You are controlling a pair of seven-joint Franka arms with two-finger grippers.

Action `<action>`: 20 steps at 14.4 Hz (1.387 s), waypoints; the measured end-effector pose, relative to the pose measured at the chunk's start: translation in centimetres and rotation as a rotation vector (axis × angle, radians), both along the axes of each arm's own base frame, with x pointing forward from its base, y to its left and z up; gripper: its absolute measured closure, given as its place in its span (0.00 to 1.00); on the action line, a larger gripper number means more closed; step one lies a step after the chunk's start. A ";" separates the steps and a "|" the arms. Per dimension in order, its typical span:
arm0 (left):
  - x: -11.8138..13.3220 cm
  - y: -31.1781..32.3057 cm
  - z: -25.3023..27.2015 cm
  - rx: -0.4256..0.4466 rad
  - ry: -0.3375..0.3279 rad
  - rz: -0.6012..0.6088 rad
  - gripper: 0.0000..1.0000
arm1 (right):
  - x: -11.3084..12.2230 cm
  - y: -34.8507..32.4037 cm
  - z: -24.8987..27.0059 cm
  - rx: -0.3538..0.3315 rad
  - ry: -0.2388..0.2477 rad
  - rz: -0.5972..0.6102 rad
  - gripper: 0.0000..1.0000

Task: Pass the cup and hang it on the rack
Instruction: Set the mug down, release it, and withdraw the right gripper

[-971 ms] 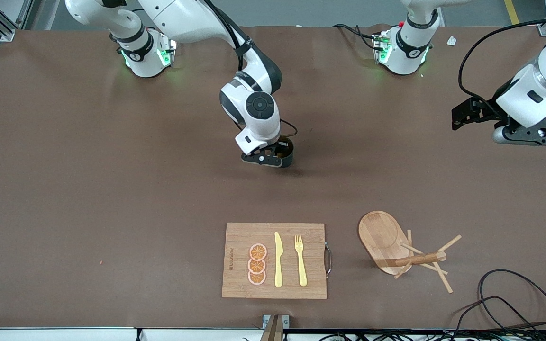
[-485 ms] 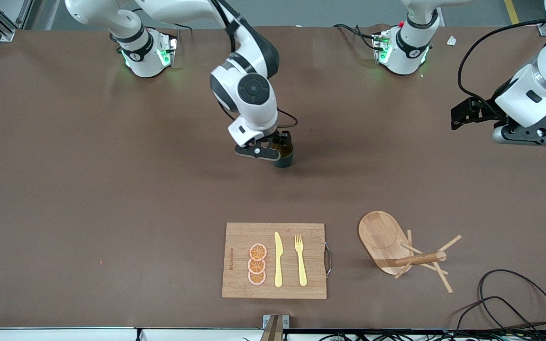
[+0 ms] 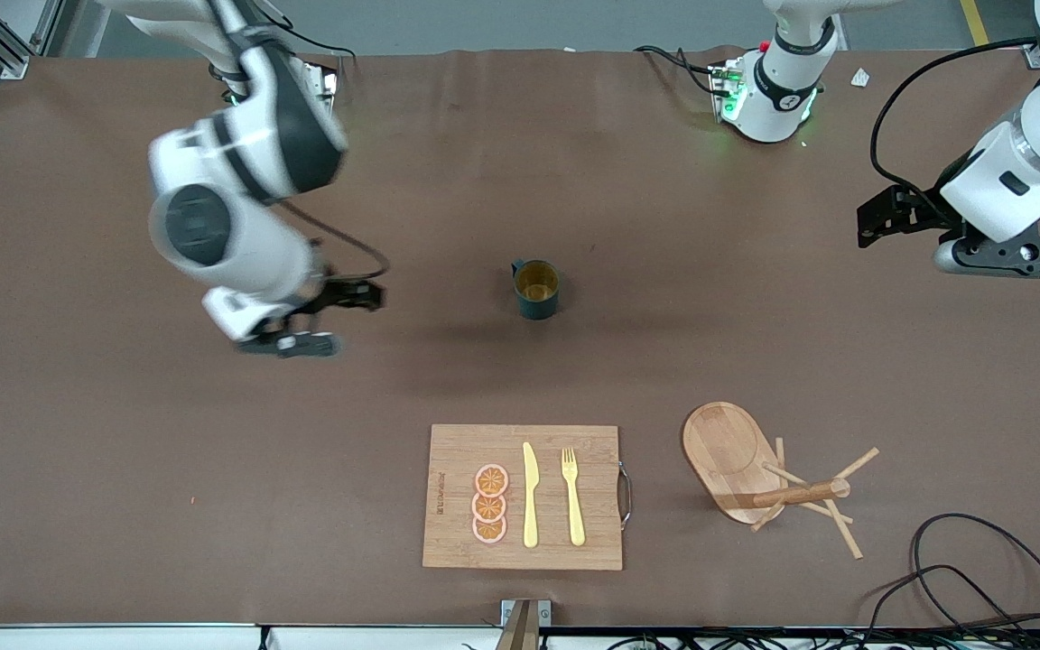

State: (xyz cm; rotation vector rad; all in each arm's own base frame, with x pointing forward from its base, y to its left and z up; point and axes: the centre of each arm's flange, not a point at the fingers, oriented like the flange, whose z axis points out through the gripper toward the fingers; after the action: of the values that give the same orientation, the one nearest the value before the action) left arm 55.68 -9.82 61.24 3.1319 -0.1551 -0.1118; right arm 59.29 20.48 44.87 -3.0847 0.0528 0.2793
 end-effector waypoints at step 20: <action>-8.9 -34.0 -16.0 0.188 -0.019 0.307 0.00 | 1.9 -25.0 10.2 -0.024 0.006 0.064 0.00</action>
State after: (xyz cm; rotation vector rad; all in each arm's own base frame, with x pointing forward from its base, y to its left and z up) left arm 46.75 -43.84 45.21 3.2937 0.3558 -0.0999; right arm 61.21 -4.56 55.10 -3.1136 -0.0428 0.2925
